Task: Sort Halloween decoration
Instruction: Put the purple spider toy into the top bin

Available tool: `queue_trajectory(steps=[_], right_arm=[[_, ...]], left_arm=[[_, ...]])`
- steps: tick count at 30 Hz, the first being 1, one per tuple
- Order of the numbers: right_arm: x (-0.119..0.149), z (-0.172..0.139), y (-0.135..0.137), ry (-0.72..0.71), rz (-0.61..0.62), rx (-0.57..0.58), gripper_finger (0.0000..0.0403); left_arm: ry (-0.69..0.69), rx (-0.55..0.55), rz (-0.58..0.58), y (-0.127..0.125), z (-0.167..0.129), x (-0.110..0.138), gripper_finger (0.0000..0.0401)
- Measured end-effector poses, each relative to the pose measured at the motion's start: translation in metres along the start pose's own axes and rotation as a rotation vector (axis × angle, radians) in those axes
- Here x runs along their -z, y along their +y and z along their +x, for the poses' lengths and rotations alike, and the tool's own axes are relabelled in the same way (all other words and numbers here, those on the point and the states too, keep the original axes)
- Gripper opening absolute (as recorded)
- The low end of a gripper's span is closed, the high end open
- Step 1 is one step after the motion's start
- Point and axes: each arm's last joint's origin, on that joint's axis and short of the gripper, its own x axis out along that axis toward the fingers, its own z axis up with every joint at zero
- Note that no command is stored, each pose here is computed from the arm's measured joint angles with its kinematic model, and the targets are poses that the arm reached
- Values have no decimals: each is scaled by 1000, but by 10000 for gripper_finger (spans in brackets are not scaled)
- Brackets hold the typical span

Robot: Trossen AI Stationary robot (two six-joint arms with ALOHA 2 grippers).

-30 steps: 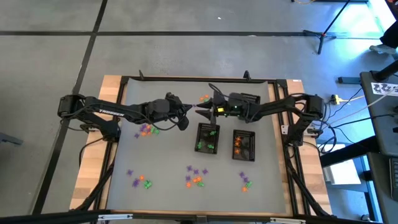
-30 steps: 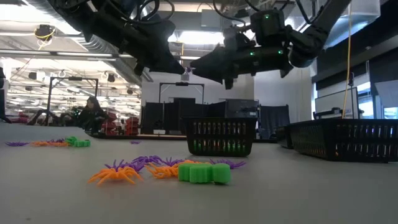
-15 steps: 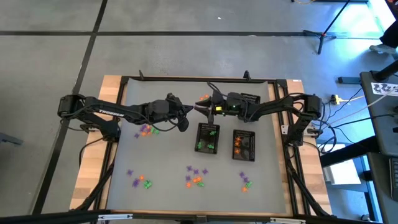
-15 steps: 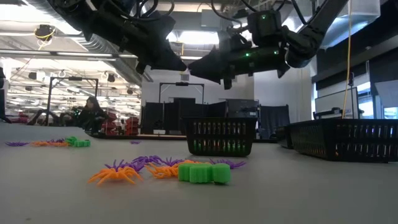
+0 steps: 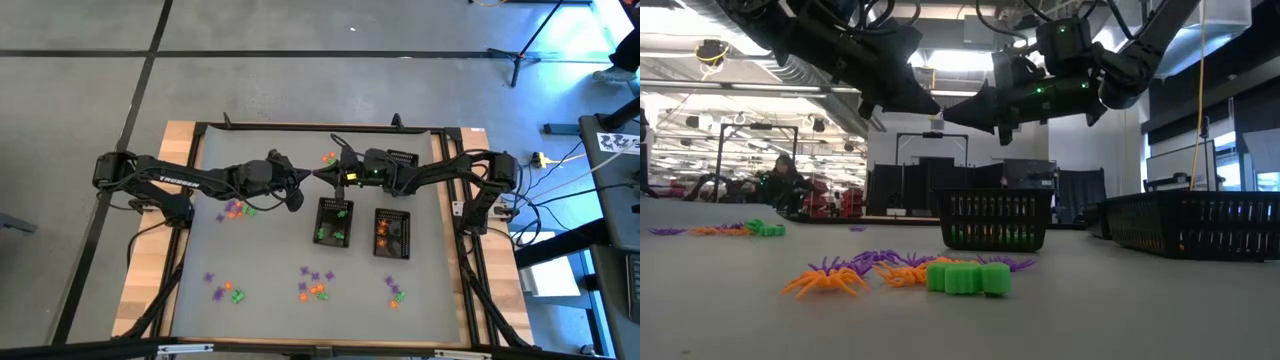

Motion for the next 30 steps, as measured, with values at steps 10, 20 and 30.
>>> queue_trajectory(steps=[10, 20, 30], right_arm=[[-3, -11, -10, 109, -16, 59, 4], [-26, -70, -18, 336, -47, 170, 2], [14, -165, -24, 300, 39, 420, 2]], left_arm=[[60, -18, 47, 2, 0, 6, 75], [90, -97, 69, 5, -1, 10, 100], [95, -112, 69, 6, -1, 11, 100]])
